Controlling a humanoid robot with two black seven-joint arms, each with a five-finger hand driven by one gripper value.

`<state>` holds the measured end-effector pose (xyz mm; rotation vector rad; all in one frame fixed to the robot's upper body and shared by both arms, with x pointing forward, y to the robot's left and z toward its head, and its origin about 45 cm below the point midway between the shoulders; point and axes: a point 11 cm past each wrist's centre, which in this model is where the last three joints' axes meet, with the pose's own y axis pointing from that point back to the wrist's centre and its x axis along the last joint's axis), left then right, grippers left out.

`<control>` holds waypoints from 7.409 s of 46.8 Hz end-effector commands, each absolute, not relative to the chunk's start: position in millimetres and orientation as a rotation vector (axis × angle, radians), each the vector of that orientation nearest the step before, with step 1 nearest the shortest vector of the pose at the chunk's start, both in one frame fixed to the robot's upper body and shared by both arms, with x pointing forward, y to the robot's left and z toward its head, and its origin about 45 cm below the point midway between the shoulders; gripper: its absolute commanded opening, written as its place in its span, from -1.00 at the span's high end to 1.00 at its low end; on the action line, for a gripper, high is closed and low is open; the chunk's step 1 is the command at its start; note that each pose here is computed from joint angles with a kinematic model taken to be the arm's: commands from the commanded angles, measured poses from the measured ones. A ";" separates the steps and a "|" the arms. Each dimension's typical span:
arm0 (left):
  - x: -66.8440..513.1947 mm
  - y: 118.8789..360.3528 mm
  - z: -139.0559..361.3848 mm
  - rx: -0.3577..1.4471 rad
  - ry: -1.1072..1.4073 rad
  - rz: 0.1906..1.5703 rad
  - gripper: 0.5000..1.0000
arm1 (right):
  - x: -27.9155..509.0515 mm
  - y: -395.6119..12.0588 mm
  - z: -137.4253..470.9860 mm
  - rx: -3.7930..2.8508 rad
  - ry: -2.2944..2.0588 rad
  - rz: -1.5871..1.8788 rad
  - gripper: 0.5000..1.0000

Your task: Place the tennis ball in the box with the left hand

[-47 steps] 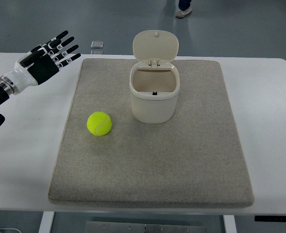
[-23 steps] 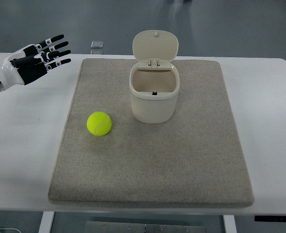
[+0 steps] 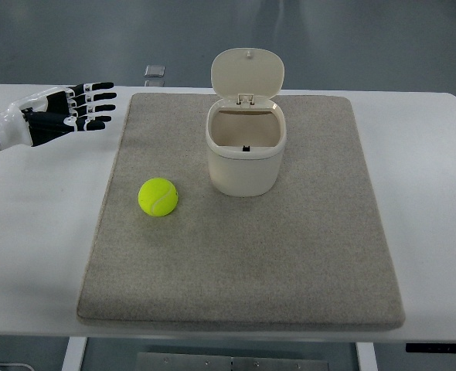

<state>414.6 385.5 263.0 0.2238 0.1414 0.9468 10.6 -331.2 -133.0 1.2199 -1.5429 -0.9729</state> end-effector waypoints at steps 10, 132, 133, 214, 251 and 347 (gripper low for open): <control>414.3 383.4 279.1 0.347 -0.065 0.855 -0.97 | 10.6 -331.2 -133.0 1.220 -1.543 -0.973 -0.75; 374.0 253.5 248.4 0.899 -1.109 0.090 0.02 | 10.6 -331.2 -133.0 1.220 -1.543 -0.973 -0.75; 374.2 253.6 248.4 0.900 -1.109 0.090 0.04 | 10.6 -331.1 -133.0 1.221 -1.542 -0.972 -0.75; 400.8 184.8 400.5 0.548 -1.715 0.164 1.00 | 10.6 -331.3 -133.0 1.219 -1.544 -0.972 -0.75; 422.9 153.8 377.3 0.566 -1.730 0.128 1.00 | 10.6 -331.1 -133.0 1.221 -1.542 -0.972 -0.75; 430.9 152.5 365.6 0.588 -1.691 0.137 -0.79 | 10.6 -331.2 -133.0 1.220 -1.543 -0.973 -0.75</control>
